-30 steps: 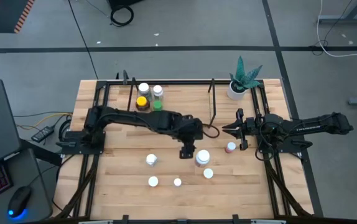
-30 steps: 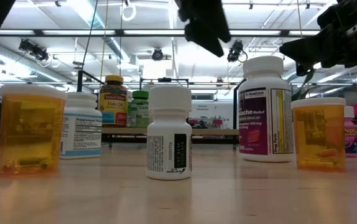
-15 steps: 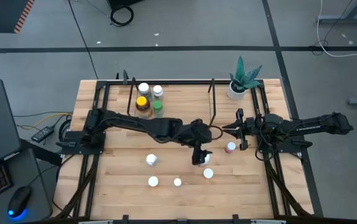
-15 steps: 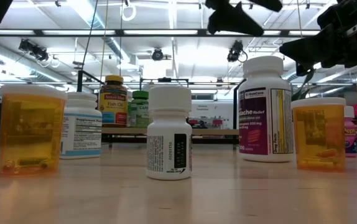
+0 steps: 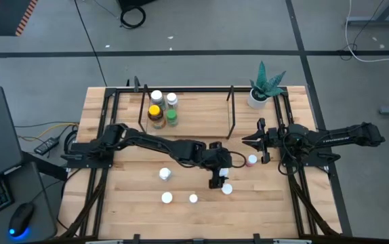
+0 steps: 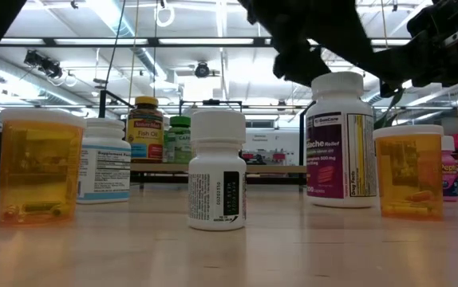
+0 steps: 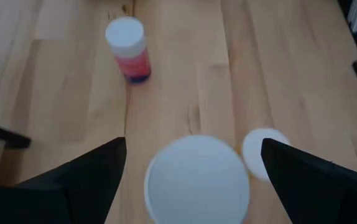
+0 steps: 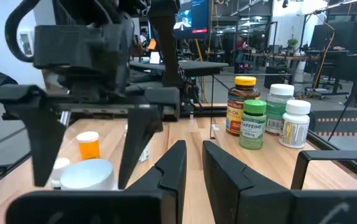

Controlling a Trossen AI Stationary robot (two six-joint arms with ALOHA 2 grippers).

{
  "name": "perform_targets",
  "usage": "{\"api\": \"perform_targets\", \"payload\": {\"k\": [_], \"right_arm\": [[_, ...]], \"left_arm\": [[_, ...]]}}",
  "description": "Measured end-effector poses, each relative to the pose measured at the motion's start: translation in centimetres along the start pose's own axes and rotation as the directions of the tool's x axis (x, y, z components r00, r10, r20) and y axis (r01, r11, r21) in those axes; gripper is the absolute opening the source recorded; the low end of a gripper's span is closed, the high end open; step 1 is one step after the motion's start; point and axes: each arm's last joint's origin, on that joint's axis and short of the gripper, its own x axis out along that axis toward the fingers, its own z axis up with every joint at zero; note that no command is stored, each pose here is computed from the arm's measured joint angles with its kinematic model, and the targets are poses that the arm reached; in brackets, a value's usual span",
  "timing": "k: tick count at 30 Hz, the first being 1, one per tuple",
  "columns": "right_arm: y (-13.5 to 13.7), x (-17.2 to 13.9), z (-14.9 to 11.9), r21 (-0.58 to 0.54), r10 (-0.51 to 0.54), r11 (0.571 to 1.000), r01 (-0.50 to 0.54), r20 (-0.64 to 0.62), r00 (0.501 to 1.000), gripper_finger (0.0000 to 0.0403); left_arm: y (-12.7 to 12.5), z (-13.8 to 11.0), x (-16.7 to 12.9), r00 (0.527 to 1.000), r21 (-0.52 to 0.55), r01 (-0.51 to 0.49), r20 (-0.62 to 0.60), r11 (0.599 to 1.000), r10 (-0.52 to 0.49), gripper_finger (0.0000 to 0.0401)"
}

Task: Pick and place medicine bottles onto shelf by color
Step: Put the red pill bottle on the shelf

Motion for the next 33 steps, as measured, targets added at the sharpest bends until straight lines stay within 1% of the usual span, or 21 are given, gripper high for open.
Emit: {"api": "perform_targets", "payload": {"k": [1, 3, 8, 12, 17, 22, 26, 29, 33], "right_arm": [[0.0, 0.0, 0.0, 0.000, 0.000, 1.000, 0.000, 0.000, 1.000, 0.0062], [0.0, 0.0, 0.0, 0.000, 0.000, 1.000, 0.000, 0.001, 1.000, 0.0062], [0.0, 0.0, 0.0, 0.000, 0.000, 1.000, 0.000, 0.000, 1.000, 0.0062], [0.0, 0.0, 0.0, 0.000, 0.000, 1.000, 0.000, 0.000, 1.000, 0.0062], [0.0, 0.0, 0.0, 0.000, 0.000, 1.000, 0.000, 0.000, 1.000, 0.0062], [0.0, 0.0, 0.0, 0.000, 0.000, 1.000, 0.000, 0.000, 1.000, 0.0062], [0.0, 0.0, 0.0, 0.000, 0.000, 1.000, 0.000, 0.000, 1.000, 0.0062], [0.0, 0.0, 0.0, 0.000, 0.000, 1.000, 0.000, 0.000, 1.000, 0.0062], [0.0, 0.0, 0.0, 0.000, 0.000, 1.000, 0.000, 0.000, 1.000, 0.0062]], "left_arm": [[0.0, -0.1, 0.2, 1.000, -0.001, -0.001, -0.005, 1.000, 0.001, 0.0382], [0.1, -0.8, 0.4, 0.998, 0.004, -0.009, -0.068, 1.000, 0.009, 0.0382], [0.4, -1.6, 1.3, 0.993, 0.003, -0.018, -0.117, 1.000, 0.018, 0.0380], [0.4, -1.7, 1.7, 0.993, 0.003, -0.017, -0.118, 1.000, 0.017, 0.0364], [0.3, -1.7, 1.7, 0.993, 0.010, -0.013, -0.114, 1.000, 0.014, 0.0334], [0.3, -0.5, 0.9, 0.995, 0.024, -0.010, -0.098, 1.000, 0.012, 0.0302], [0.3, 1.0, -0.9, 0.992, 0.068, -0.008, -0.123, 0.998, 0.016, 0.0296], [0.7, 1.5, -2.1, 0.982, 0.110, -0.046, -0.178, 0.993, 0.065, 0.0300], [1.7, 1.7, -3.4, 0.957, 0.175, -0.151, -0.221, 0.973, 0.188, 0.0297]]}}
